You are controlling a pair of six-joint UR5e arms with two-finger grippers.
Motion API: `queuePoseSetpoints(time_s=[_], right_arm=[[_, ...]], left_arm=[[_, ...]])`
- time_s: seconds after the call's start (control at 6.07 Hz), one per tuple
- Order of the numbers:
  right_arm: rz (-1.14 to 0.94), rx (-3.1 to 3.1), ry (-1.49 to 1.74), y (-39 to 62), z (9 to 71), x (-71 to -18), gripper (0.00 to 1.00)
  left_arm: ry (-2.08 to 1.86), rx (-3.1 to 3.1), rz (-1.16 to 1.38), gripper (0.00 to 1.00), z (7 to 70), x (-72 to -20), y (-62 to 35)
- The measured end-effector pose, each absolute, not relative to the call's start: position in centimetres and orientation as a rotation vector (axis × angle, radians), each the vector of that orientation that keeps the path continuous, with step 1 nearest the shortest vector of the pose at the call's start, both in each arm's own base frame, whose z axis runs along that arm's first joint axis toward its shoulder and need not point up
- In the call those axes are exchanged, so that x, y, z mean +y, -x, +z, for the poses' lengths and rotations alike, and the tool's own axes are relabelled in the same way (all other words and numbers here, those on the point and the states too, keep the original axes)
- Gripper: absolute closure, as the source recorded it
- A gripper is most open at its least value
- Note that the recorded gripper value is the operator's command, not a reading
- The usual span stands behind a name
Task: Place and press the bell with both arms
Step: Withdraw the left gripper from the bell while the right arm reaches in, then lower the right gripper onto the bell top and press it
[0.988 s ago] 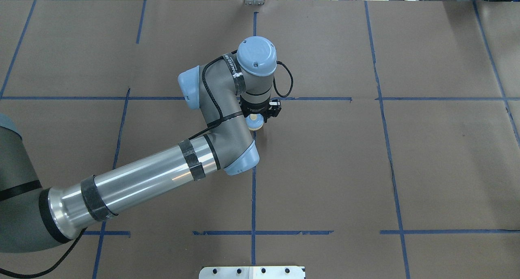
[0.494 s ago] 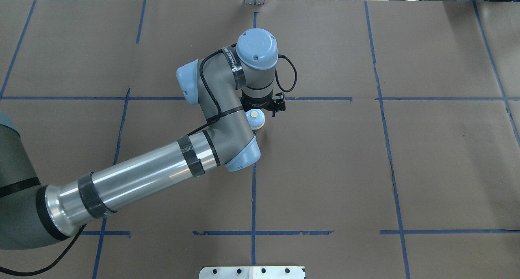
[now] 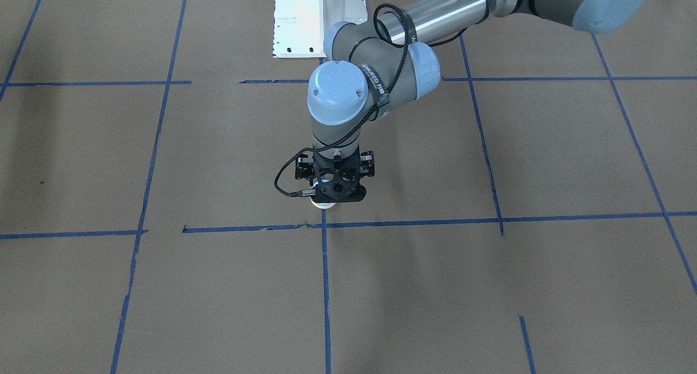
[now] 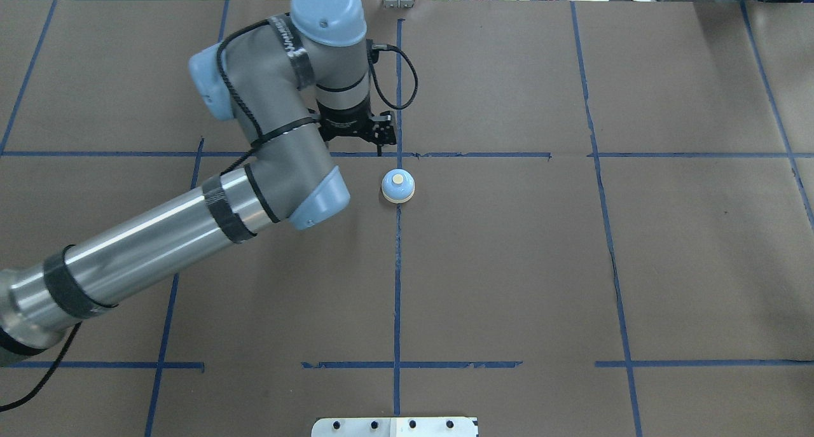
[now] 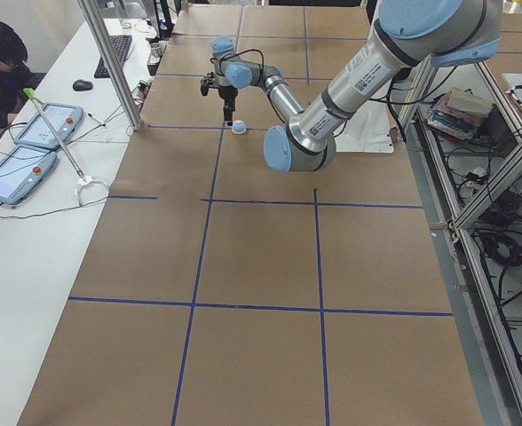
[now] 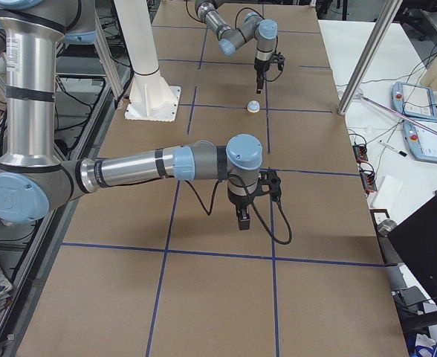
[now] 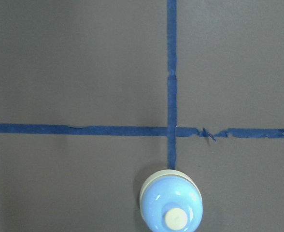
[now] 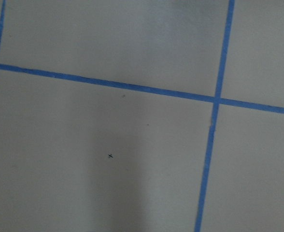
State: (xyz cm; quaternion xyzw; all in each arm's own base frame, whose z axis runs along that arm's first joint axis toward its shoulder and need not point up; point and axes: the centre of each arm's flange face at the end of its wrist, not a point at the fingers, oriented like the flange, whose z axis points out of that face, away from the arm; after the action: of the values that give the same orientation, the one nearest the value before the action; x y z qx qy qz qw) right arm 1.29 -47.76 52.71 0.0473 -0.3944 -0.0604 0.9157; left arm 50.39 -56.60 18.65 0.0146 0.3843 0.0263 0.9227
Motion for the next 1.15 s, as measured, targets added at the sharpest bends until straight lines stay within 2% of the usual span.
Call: queuePoseSetpoints(time_s=[0.49, 0.82, 0.99, 1.15], right_arm=[[-0.163, -0.874, -0.074, 14.0, 40.2, -53.3, 0.0], [-0.11, -0.88, -0.035, 28.3, 29.9, -53.0, 0.01], [-0.076, -0.871, -0.023, 34.8, 25.7, -52.3, 0.11], [-0.043, -0.853, -0.005, 41.2, 22.2, -52.4, 0.31]], left_arm=[[-0.096, 0.784, 0.13, 0.0, 29.4, -56.7, -34.0], [-0.123, 0.768, 0.168, 0.0, 36.6, -57.4, -22.7], [-0.139, 0.757, 0.185, 0.0, 39.5, -57.3, -17.8], [-0.146, 0.754, 0.195, 0.0, 41.2, -57.1, -15.1]])
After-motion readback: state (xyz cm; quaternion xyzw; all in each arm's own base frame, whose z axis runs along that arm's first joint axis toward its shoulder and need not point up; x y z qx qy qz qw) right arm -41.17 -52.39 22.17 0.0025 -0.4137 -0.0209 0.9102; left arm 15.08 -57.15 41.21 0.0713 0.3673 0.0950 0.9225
